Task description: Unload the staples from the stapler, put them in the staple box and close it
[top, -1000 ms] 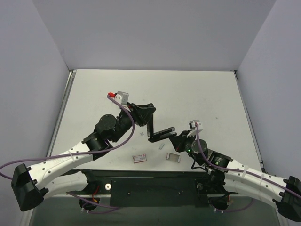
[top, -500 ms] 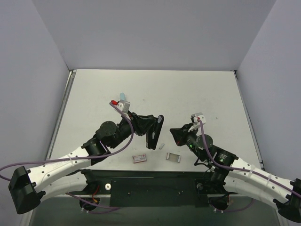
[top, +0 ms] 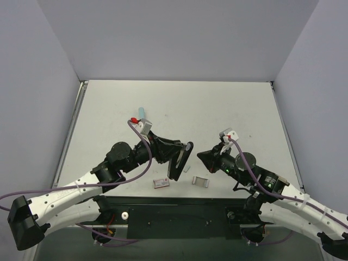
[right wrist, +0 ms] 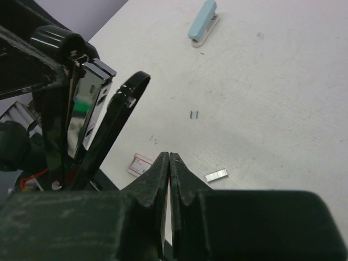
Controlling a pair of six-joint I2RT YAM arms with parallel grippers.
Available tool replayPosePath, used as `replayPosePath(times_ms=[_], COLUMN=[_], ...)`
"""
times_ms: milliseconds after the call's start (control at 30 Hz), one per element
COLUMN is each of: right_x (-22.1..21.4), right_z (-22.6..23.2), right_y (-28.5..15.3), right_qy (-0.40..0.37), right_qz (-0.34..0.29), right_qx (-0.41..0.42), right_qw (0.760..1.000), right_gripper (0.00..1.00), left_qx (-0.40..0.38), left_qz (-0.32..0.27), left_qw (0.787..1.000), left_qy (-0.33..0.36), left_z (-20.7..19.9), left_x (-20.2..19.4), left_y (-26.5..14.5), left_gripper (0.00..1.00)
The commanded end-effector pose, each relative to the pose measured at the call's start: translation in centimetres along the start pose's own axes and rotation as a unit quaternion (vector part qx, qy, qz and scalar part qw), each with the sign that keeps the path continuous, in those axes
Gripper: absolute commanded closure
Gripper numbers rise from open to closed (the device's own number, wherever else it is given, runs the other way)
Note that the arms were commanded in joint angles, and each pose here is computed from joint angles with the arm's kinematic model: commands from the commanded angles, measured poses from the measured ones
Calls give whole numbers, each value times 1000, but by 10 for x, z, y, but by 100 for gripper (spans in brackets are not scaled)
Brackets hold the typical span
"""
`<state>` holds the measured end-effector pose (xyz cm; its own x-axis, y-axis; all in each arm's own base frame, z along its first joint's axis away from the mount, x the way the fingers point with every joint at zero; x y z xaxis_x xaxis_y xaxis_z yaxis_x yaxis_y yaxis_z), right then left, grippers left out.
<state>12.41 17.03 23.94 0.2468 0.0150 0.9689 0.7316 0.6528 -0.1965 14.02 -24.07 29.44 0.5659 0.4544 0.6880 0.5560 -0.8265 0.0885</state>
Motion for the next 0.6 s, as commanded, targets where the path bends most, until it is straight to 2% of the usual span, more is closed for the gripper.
replayPosePath(times_ms=[0, 267, 567], right_x=[19, 32, 45], right_z=[12, 27, 45], right_y=[-22, -51, -48], right_qy=[-40, -70, -78], right_qz=[24, 58, 73], right_qx=[82, 194, 271], right_qw=[996, 977, 957], right_gripper=[100, 100, 100], left_qx=[-120, -208, -274], left_qz=[-6, 43, 97], left_qw=[993, 977, 956], left_qy=[9, 23, 30], left_z=[-41, -59, -70], left_x=[18, 11, 2], left_y=[-8, -25, -35], left_gripper=[100, 100, 100])
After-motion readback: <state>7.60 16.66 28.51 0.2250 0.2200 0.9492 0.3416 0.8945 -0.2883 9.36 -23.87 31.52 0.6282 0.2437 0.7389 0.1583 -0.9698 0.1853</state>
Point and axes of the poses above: each gripper's point midway between its finger pads, its own y axis out along the fingers, its own z axis along the line the jaws close on, x = y × z, the point moved 8 cm from there along -y, back along the fingers, and after that the axes turned 11 degrees about -y, right-handed, at the moved point
